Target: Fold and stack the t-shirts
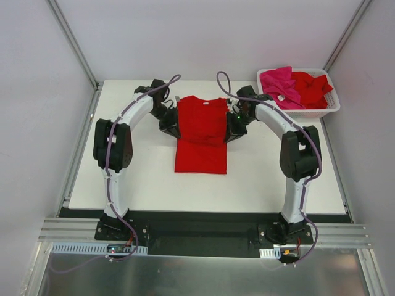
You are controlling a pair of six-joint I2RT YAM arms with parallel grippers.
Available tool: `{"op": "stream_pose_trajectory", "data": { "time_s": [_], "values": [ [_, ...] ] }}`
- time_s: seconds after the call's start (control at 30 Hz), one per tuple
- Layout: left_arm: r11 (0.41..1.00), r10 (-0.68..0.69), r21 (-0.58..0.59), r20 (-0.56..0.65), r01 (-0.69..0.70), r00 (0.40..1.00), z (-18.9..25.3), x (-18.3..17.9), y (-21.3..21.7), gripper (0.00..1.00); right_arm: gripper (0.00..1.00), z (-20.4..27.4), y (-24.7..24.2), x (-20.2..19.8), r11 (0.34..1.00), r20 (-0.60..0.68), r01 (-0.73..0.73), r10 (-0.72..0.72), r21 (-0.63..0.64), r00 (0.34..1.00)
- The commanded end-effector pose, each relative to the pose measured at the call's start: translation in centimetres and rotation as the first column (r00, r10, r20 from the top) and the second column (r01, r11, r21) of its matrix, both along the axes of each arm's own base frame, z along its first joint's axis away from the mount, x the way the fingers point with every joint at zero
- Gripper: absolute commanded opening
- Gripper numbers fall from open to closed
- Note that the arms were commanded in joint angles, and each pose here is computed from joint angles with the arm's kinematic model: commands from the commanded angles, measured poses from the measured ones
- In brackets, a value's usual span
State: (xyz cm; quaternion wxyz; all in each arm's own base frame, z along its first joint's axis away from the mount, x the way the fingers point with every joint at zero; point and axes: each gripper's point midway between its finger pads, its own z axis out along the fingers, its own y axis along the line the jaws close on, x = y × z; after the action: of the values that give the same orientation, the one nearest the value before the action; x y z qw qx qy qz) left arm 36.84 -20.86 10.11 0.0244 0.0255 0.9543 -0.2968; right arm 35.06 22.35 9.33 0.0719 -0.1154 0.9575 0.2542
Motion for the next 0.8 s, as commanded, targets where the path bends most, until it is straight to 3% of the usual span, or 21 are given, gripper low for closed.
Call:
{"op": "stream_pose_trajectory", "data": {
  "time_s": [0.0,0.77],
  "values": [
    [1.0,-0.014,-0.014,0.017,0.015,1.0,0.7,0.7,0.2,0.0,0.01,1.5,-0.2,1.0,1.0,0.02,0.0,-0.001,0.025,1.0],
    [0.999,0.012,-0.044,-0.004,-0.012,1.0,-0.7,2.8,0.7,0.0,0.01,0.3,-0.5,2.9,0.999,-0.001,0.025,-0.025,0.034,1.0]
  ]
}}
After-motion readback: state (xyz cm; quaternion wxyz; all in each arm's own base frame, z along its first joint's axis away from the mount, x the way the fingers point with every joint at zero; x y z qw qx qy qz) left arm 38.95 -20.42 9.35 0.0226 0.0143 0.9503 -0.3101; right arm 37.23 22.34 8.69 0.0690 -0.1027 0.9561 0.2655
